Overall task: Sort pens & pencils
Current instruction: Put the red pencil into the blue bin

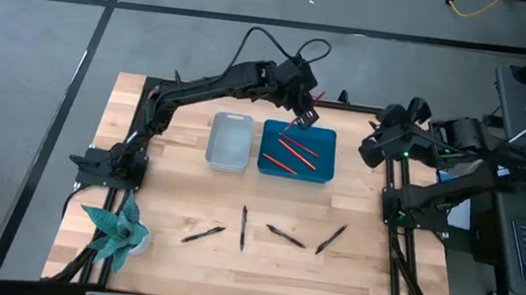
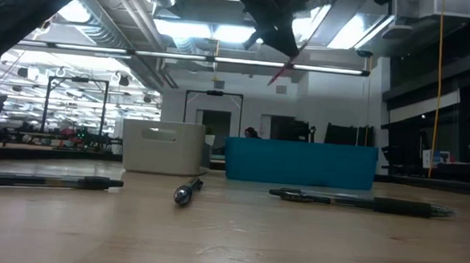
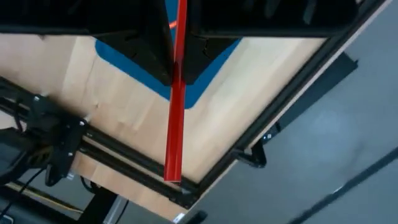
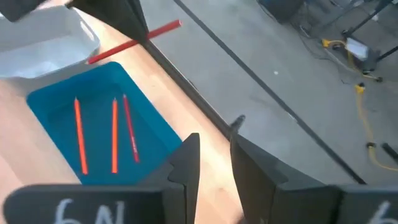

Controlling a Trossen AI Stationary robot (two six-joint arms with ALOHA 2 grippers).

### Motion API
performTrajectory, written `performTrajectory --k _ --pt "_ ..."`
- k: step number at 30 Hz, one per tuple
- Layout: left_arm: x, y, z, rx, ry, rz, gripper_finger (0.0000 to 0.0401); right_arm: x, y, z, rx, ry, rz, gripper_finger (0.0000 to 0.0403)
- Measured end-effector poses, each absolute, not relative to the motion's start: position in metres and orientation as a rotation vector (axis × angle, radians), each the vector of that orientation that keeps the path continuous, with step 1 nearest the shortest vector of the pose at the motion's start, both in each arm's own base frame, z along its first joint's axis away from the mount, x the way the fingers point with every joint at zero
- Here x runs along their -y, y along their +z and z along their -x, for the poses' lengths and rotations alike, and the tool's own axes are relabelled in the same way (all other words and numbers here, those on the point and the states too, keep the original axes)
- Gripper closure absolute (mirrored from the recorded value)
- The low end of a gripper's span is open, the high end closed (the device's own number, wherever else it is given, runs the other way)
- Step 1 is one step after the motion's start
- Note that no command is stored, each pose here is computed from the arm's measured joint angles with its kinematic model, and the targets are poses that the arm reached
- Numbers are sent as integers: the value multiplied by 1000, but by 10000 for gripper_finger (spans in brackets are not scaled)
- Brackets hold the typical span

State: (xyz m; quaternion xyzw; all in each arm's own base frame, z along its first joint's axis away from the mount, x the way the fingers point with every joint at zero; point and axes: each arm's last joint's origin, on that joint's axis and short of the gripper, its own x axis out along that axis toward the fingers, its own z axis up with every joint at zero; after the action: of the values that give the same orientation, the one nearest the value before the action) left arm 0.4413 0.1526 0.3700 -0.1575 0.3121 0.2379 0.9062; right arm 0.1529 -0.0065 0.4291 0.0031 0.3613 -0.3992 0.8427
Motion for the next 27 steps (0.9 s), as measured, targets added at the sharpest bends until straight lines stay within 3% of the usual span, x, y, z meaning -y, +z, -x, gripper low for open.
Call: performTrajectory --k 15,27 --pt "-112 403 -431 -558 466 359 378 19 379 -179 -688 -764 -45 310" --pt "-78 411 -420 -600 542 352 378 32 373 -196 -545 -704 -101 310"
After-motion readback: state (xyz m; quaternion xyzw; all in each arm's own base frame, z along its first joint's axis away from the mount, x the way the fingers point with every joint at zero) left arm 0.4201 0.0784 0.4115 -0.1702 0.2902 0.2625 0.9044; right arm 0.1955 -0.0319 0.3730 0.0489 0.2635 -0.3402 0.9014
